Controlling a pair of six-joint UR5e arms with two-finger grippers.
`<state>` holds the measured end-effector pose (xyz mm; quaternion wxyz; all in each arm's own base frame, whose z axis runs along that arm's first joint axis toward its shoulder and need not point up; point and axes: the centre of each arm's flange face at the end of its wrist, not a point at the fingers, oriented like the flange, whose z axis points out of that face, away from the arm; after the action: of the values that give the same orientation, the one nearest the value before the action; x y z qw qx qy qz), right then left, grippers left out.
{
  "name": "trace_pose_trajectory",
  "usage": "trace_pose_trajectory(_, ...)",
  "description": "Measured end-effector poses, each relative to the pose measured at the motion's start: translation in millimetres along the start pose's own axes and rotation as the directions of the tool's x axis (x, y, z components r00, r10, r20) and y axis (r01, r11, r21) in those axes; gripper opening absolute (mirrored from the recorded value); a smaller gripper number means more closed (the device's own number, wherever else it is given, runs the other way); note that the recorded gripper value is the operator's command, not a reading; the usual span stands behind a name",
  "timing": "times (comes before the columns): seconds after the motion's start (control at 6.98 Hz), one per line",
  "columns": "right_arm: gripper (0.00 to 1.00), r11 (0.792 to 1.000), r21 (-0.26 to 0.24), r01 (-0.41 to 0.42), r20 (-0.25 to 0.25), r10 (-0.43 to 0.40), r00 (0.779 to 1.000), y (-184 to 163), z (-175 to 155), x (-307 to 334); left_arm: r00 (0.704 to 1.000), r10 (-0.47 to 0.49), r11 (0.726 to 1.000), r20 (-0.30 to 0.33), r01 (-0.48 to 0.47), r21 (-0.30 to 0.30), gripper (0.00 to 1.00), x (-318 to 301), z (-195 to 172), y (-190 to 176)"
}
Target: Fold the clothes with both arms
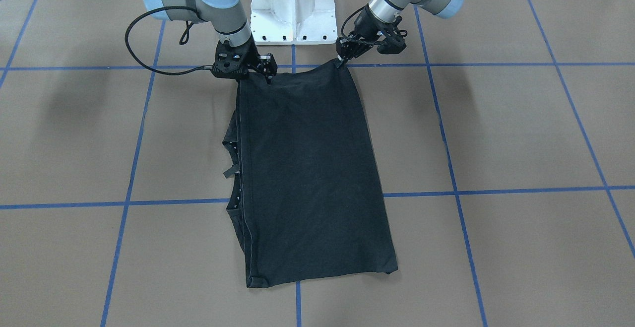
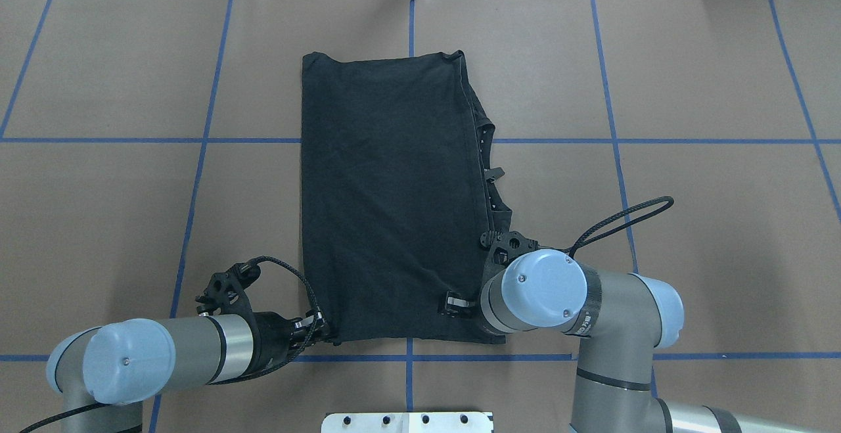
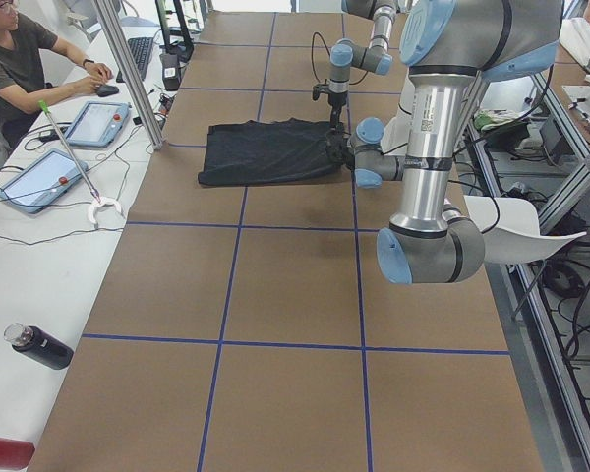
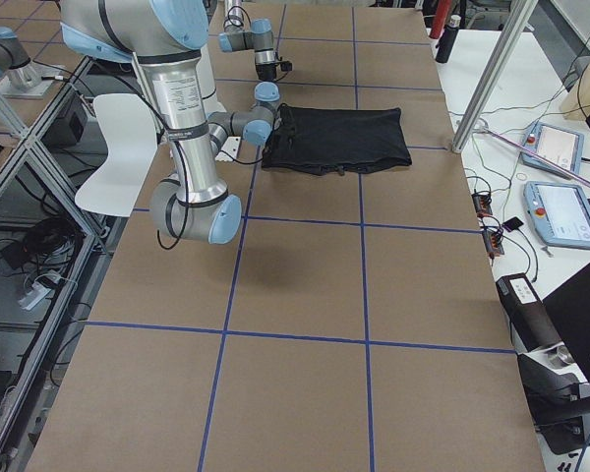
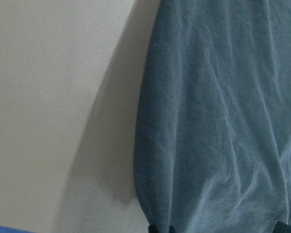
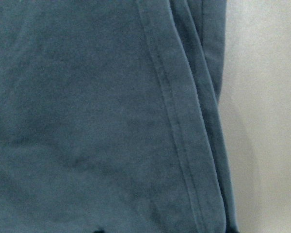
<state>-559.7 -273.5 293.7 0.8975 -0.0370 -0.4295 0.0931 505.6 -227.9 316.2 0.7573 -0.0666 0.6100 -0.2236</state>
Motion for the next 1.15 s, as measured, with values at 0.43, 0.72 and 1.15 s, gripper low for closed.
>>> trace_pose_trajectory(0.43,0.45,1.000,0.000,0.000,0.003,0.000,1.000,0.2,-0.8,-1.6,1.000,0.000,1.000,-0.003,0.000,0.000,0.00,1.0,-1.0,0.0)
trace_pose_trajectory(0.72,0.47,1.000,0.000,-0.001,0.003,0.001,1.000,-0.3,-1.1,-1.7,1.000,0.000,1.000,-0.003,0.000,0.000,0.00,0.8,-1.4,-0.1)
trace_pose_trajectory(1.15,0.93,1.000,-0.003,0.000,0.010,0.000,1.000,-0.8,-4.6,-3.1,1.000,0.000,1.000,-0.003,0.000,0.002,0.00,0.5,-1.5,-0.9)
